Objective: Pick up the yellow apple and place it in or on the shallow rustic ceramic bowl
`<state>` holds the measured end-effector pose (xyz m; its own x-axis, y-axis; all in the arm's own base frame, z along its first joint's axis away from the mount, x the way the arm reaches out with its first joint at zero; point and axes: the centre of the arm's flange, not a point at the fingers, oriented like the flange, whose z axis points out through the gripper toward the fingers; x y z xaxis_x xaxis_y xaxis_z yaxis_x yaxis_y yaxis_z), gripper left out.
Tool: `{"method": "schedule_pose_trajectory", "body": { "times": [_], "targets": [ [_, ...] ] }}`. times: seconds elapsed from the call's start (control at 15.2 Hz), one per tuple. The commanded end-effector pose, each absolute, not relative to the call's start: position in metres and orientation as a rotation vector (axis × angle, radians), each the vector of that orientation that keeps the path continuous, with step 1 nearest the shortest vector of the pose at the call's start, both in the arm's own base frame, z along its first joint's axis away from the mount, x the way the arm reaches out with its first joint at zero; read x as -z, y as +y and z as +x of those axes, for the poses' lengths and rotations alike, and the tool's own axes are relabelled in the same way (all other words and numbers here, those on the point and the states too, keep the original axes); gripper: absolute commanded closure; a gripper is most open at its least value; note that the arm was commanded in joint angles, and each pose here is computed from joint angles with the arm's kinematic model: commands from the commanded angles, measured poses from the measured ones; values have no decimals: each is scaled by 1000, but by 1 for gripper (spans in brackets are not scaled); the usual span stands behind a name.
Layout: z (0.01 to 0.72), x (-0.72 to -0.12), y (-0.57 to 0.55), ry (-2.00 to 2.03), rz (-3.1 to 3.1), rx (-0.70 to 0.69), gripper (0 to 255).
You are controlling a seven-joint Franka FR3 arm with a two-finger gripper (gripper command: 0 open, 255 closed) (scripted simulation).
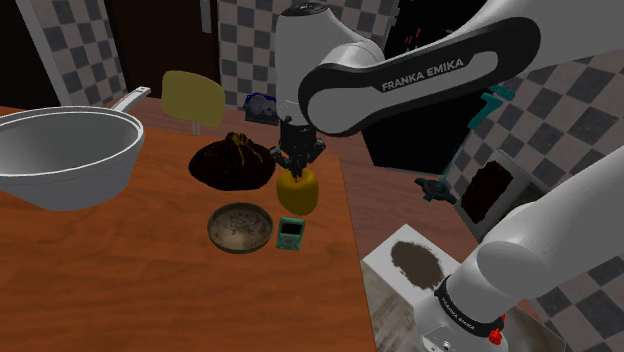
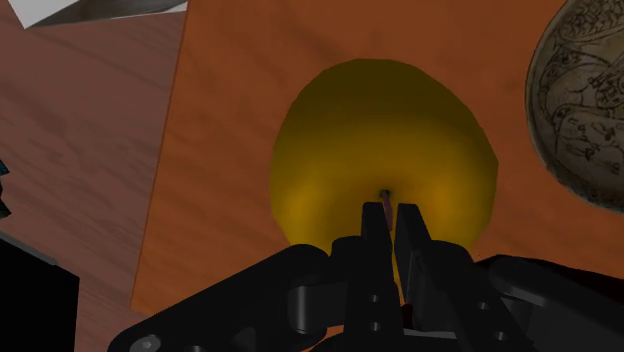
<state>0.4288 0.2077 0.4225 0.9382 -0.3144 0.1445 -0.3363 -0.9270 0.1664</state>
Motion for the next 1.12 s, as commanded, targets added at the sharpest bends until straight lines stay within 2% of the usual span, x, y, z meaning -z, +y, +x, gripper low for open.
{"method": "schedule_pose_trajectory", "body": {
  "times": [0.0,1.06],
  "targets": [
    [429,-434,208,-492,2906,-171,255],
    [429,-518,208,-492,2906,-171,255]
  ]
}}
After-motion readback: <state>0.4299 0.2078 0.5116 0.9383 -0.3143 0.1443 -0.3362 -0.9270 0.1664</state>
